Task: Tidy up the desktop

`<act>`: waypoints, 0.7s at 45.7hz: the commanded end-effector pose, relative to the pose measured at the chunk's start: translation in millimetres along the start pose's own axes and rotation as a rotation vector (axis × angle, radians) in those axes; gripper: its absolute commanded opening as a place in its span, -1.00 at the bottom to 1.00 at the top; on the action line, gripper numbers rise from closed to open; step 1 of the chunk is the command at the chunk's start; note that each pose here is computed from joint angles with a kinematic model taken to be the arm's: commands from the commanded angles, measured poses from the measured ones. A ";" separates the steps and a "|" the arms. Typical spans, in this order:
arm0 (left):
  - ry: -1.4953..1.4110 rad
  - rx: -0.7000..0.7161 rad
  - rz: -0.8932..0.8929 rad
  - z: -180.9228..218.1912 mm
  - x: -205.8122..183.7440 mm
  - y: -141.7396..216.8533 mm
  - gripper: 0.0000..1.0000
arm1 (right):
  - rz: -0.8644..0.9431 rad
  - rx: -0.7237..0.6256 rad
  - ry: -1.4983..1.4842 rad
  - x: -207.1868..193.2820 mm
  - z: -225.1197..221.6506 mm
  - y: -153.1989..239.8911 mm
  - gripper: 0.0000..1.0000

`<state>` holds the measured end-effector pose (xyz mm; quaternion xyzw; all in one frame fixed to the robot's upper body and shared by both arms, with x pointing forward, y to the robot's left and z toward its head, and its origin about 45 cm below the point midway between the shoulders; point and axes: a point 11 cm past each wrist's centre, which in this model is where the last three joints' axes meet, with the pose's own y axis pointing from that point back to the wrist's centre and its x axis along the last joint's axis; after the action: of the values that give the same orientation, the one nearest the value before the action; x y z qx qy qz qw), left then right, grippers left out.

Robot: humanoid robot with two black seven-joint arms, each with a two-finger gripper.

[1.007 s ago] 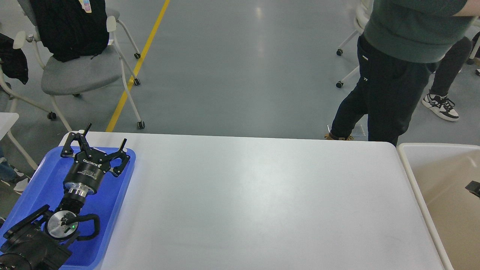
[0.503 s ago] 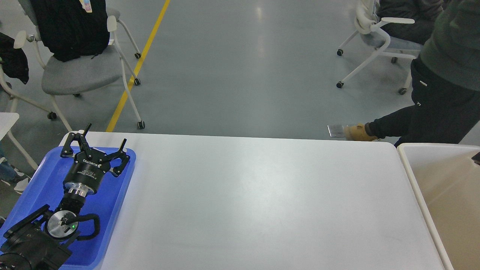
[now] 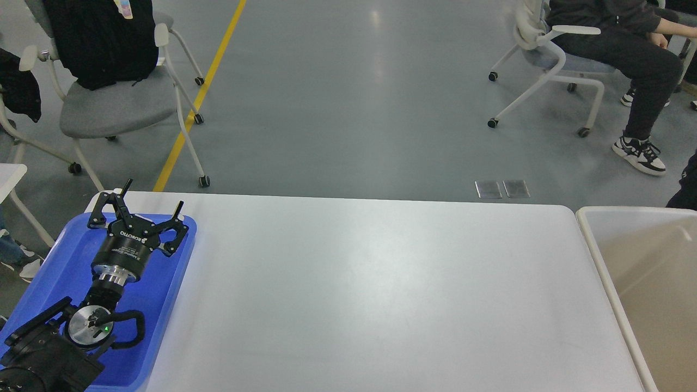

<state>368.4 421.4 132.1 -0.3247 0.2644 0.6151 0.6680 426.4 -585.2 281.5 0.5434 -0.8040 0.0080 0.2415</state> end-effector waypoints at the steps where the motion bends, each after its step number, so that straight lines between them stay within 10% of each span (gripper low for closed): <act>1: 0.000 0.000 0.001 -0.1 0.2 0.3 0.98 | -0.109 0.185 -0.215 -18.0 -59.2 0.9 0.99; 18: 0.000 0.000 0.001 -0.1 0.2 0.3 0.98 | -0.300 0.504 -0.507 -75.8 -116.1 26.5 0.99; 32: 0.000 0.000 0.001 -0.1 0.2 0.3 0.98 | -0.290 0.494 -0.565 -117.3 -17.8 37.9 0.99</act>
<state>368.2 421.4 131.9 -0.3246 0.2645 0.6153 0.6679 458.4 -477.9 319.5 0.6737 -0.7303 0.0402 -0.1053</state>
